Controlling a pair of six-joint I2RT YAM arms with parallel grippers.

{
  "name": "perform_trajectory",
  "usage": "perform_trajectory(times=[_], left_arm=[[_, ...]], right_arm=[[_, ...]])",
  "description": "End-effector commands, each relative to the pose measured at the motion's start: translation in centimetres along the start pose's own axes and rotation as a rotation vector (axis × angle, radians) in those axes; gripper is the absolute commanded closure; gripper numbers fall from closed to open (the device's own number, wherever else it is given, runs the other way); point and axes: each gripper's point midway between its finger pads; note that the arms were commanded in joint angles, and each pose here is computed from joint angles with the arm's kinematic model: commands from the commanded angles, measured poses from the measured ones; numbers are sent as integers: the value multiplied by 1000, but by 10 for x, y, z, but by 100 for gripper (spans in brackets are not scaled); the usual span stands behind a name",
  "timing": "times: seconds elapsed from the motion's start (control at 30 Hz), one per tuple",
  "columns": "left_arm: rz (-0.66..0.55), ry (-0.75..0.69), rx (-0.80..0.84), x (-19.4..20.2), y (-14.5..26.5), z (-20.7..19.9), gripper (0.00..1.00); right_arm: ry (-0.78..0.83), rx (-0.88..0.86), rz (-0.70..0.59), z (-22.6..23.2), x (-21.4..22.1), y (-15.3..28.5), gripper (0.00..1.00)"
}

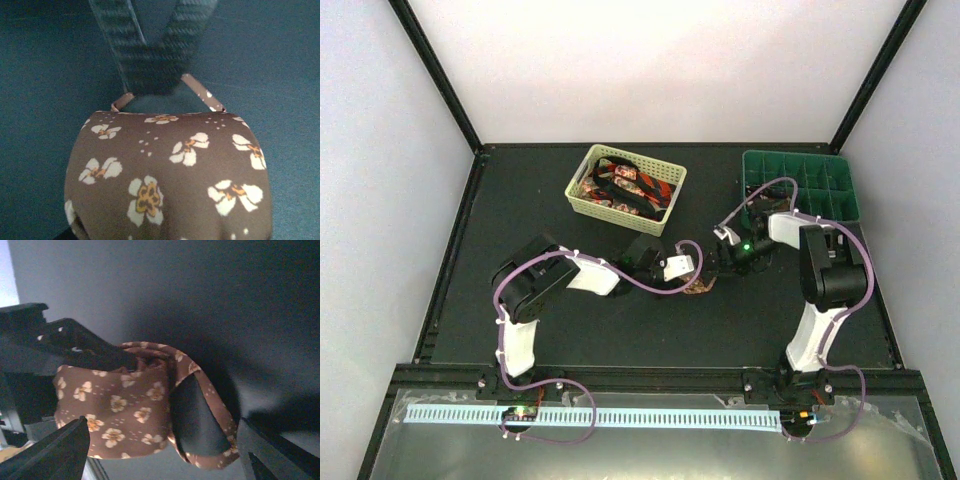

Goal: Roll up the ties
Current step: Pick up the tie from the center of the board.

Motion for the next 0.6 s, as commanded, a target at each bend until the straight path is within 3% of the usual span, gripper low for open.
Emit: perform_trajectory(times=[0.0,0.1,0.4,0.47,0.57], left_arm=[[233,56,-5,68,-4,-5,75],[229,55,-4,67,-5,-5,75],[228,55,1,67,-4,-6,74],[230,53,3,67,-4,-6,74],[232,50,2,68,-5,-5,74]], right_arm=[[-8,-142,51,21,13,-24,18],[10,-263,32,44,12,-22,19],[90,-257,-74,59,-3,-7,0],[87,-227,-88,53,-9,-9,0],[62,-172,-98,43,-15,-13,8]])
Point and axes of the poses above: each gripper's point midway between its finger pads, its own y axis back along the fingers, its own z axis along the line the jaws close on, x = y × z, and after that the axes turned 11 degrees about y, right-handed
